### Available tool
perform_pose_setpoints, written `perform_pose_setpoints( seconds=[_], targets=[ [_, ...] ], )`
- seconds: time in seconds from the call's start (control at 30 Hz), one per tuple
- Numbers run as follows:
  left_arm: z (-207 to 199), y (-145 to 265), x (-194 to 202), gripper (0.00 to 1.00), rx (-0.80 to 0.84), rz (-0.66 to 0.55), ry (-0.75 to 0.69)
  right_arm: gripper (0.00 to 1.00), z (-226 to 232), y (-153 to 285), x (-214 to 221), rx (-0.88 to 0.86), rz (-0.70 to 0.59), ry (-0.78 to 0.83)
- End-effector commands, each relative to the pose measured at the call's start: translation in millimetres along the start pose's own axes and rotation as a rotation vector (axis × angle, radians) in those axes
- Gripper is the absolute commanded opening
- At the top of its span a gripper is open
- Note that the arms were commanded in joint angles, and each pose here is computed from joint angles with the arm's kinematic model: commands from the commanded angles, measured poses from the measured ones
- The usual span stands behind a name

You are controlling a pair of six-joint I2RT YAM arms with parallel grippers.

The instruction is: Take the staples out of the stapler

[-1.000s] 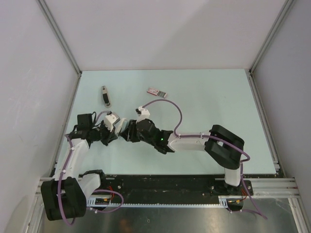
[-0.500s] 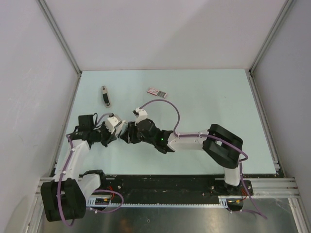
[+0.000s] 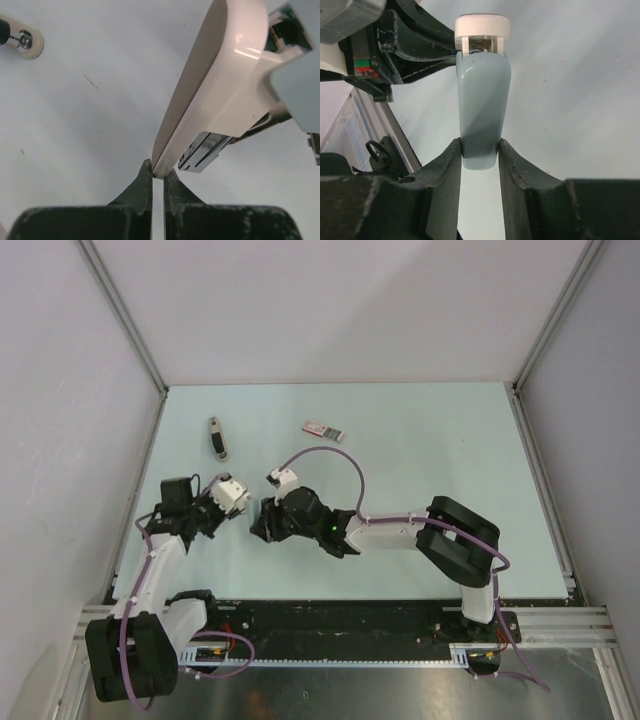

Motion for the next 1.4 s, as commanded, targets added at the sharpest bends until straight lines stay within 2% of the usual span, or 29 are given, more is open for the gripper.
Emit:
perform_pose_setpoints(
  seconds=[0.0, 0.3, 0.47, 0.6, 0.7, 0.97, 1.0, 1.03, 1.17, 1.2, 1.3, 1.37],
  targets=[
    [46.4, 13.8, -10.2, 0.0, -0.239, -0.019, -0.104, 0.0, -22.5, 15.7, 39.7, 0.05, 0.155, 0.187],
    [64.1, 18.6, -15.1, 0.0, -0.327, -0.021, -0.212, 0.0, -38.8, 25.5, 48.5, 0.108, 0.203, 0.411],
    [57.9, 15.4, -17.5, 0.02, -0.296, -0.037, -0.191, 0.0, -32.2, 24.3, 42.4, 0.099, 0.172, 0.391],
    [32.9, 13.9, -30.4, 0.2, -0.162, -0.105, -0.117, 0.0, -12.8, 16.0, 18.0, 0.037, 0.081, 0.286],
    [33.0, 15.9, -41.7, 0.27, -0.133, -0.135, -0.034, 0.0, -7.2, 8.6, 2.6, 0.026, 0.044, 0.247],
    [66.3, 20.7, -67.6, 0.36, -0.177, -0.156, 0.267, 0.0, -17.2, -3.2, 7.4, 0.122, 0.096, 0.311],
    [70.5, 22.2, -70.6, 0.46, -0.188, -0.16, 0.302, 0.0, -19.7, -6.1, 10.8, 0.135, 0.11, 0.312],
    [74.8, 23.8, -72.6, 0.52, -0.203, -0.16, 0.336, 0.0, -22.0, -9.3, 13.4, 0.148, 0.119, 0.312],
    [93.5, 28.6, -76.4, 0.58, -0.276, -0.145, 0.45, 0.01, -25.8, -25.0, 22.2, 0.189, 0.145, 0.318],
    [96.7, 29.0, -76.1, 0.59, -0.289, -0.138, 0.468, 0.04, -25.7, -28.9, 24.2, 0.195, 0.151, 0.317],
    [103.8, 32.1, -73.5, 0.6, -0.333, -0.12, 0.506, 0.27, -24.8, -38.7, 24.9, 0.212, 0.165, 0.316],
    [106.7, 34.4, -70.4, 0.62, -0.363, -0.109, 0.528, 0.38, -22.1, -41.9, 20.9, 0.213, 0.162, 0.321]
  ],
)
Point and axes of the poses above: each gripper's point midway between its finger pads, its own y axis back along the fingers, its own z axis along the line the jaws close on, x = y × z, the point moved 1 cm from there along y, back along the fingers, and after that the axes turned 9 degrees about -y, right-handed, at the moved point
